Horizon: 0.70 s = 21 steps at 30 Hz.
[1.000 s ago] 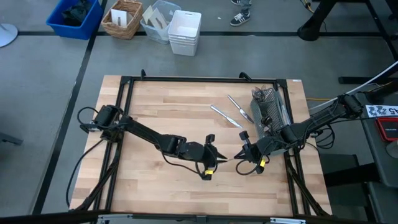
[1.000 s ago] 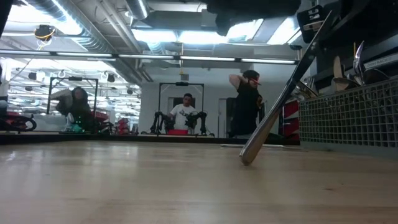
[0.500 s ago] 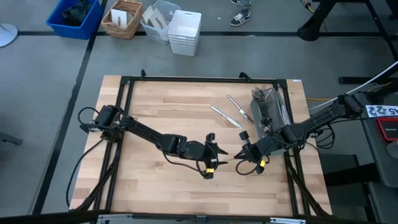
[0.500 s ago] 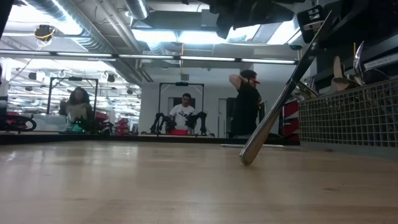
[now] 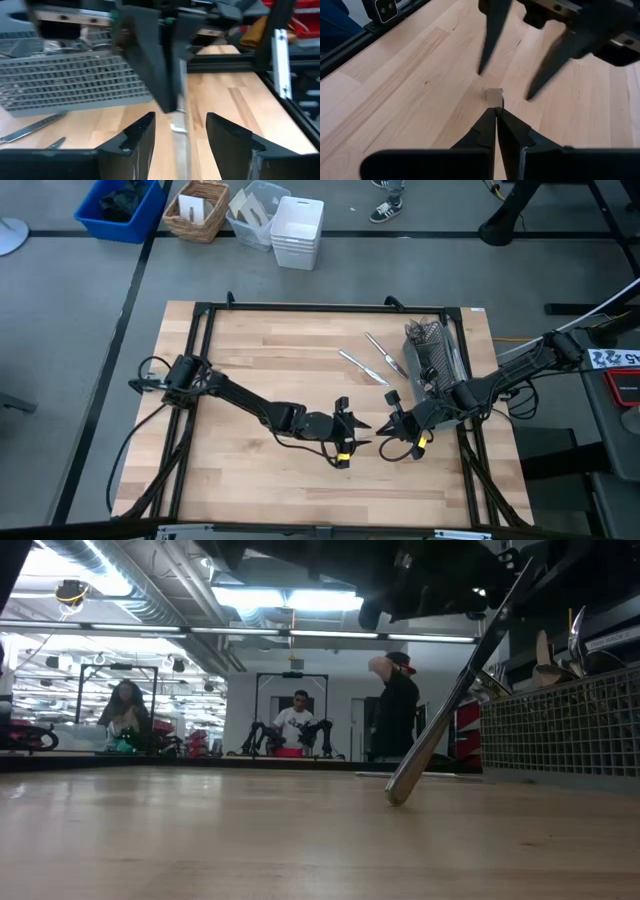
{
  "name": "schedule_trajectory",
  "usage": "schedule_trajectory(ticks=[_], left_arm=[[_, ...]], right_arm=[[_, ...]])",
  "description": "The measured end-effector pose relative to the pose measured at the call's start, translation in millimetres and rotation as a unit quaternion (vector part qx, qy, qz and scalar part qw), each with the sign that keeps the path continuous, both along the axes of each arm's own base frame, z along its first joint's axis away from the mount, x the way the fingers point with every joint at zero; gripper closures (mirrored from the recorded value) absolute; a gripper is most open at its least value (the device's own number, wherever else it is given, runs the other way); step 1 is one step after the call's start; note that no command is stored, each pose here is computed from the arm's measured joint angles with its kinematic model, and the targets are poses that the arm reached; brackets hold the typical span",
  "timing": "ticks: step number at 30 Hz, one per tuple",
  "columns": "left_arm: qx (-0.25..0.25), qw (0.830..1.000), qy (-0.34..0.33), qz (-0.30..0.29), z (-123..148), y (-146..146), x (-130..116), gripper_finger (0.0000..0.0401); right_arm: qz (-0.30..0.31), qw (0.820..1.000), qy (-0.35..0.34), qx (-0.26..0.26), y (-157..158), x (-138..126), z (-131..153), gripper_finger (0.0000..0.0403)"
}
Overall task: Sort silverware
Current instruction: Put the bottom knife into the middle section of the utensil holder
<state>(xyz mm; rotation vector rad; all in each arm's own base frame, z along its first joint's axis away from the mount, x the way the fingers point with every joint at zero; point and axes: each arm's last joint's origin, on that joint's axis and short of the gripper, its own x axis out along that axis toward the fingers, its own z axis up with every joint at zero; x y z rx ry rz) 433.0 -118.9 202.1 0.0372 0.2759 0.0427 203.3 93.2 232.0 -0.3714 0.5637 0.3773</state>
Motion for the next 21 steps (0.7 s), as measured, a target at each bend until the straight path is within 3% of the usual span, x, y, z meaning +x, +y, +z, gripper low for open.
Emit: schedule_trajectory(ticks=[11,21], left_arm=[[-0.008,1.000,0.003,0.024,-23.8,6.2,9.1,0.0232],[-0.010,1.000,-0.003,0.018,-25.5,4.6,10.0,0.0232]], right_arm=[[0.000,1.000,0.000,0.000,0.0,0.0,0.0,0.0384],[0.000,1.000,0.000,0.000,-0.1,0.0,-0.1,0.0384]])
